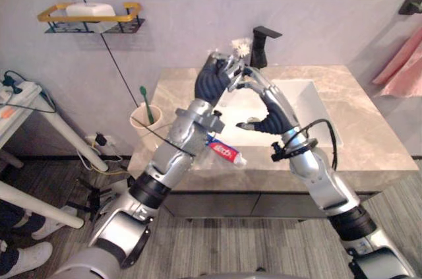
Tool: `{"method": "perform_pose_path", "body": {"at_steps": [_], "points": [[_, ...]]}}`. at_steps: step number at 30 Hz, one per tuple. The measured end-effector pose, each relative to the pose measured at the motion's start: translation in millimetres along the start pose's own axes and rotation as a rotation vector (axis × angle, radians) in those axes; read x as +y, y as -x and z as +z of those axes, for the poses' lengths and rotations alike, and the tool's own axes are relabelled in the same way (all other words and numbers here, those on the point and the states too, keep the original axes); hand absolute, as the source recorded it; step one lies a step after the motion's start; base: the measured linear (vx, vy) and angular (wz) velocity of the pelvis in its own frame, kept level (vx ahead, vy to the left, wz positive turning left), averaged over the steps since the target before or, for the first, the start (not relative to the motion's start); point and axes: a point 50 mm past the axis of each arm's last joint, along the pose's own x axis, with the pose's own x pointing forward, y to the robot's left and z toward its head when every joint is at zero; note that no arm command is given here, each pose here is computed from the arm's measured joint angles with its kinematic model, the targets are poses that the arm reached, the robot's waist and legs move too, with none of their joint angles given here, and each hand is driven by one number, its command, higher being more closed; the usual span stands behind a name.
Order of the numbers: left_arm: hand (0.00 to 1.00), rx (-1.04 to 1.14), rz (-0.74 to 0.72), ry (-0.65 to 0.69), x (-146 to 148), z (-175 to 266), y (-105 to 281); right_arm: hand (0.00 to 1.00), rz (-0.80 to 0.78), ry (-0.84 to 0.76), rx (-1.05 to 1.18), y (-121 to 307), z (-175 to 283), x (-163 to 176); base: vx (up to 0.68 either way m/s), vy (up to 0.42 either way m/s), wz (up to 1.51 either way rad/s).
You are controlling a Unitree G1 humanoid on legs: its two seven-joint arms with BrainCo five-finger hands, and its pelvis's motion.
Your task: Organize washtable
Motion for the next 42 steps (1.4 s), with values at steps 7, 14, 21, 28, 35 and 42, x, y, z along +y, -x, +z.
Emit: {"method": "perform_pose_path", "body": {"at_steps": [7,14,21,28,35,42], "points": [[1.0,-0.004,0.001,-0.011,0.6,0.7,-0.1,0.0,0.002,-0.066,0.064,12.0,-6.0,7.4,0.0,0.0,0.0],[0.0,-0.014,0.002,-0.056,1.6,2.2,0.8,0.0,0.033,-0.139,0.114,22.1,-10.2,14.6,0.0,0.0,0.0],[0.0,-0.163,-0.005,-0.105,-5.6,33.3,11.0,0.0,0.049,-0.263,0.229,40.6,-19.8,25.3,0.0,0.0,0.0],[0.0,-0.337,0.054,-0.143,-4.9,62.7,47.7,0.0,0.108,-0.342,0.349,56.2,-30.6,42.6,-0.02,-0.013,0.14],[0.0,-0.385,0.169,-0.123,2.8,69.7,85.6,0.0,0.102,-0.386,0.434,59.3,-36.6,51.8,-0.05,-0.014,0.07],[0.0,-0.299,0.267,-0.068,7.6,50.3,116.6,0.0,0.105,-0.351,0.529,63.3,-47.9,60.5,-0.01,-0.004,0.02]]}}
